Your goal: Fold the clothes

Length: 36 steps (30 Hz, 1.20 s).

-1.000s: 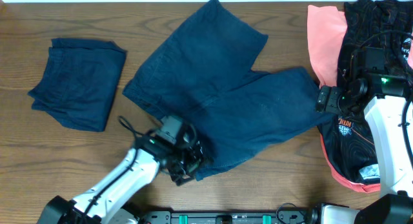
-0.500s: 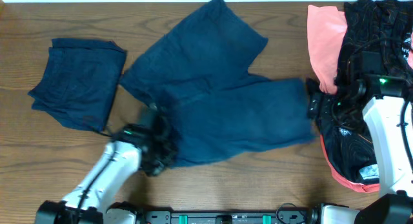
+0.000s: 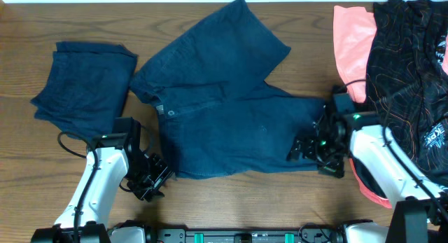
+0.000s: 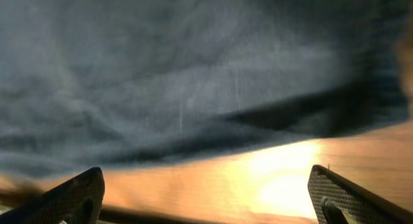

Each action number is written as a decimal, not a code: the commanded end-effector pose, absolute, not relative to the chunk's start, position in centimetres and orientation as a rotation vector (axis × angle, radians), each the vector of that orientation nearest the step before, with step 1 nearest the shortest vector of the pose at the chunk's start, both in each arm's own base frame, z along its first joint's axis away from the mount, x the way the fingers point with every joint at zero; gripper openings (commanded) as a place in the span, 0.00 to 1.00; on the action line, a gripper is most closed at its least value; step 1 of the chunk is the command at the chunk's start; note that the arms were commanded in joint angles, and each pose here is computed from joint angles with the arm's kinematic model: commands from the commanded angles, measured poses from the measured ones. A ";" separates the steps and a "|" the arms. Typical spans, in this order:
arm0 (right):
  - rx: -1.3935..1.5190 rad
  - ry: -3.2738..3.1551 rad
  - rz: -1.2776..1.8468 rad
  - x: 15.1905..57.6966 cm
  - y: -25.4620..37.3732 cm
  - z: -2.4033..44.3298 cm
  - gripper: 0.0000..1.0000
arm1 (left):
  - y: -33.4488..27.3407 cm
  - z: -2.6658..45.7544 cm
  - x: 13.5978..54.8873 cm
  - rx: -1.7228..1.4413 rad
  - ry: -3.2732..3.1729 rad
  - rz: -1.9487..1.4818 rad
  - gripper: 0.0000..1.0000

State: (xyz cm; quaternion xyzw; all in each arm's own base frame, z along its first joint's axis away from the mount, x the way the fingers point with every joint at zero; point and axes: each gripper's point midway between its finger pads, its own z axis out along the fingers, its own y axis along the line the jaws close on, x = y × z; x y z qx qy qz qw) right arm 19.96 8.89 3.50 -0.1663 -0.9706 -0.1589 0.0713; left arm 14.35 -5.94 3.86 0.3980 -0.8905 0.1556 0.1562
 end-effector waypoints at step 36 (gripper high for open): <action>-1.054 -3.157 -0.147 25.3 2.0 4.1 0.01 | -6.1 2.6 18.8 0.959 -2.920 0.707 0.06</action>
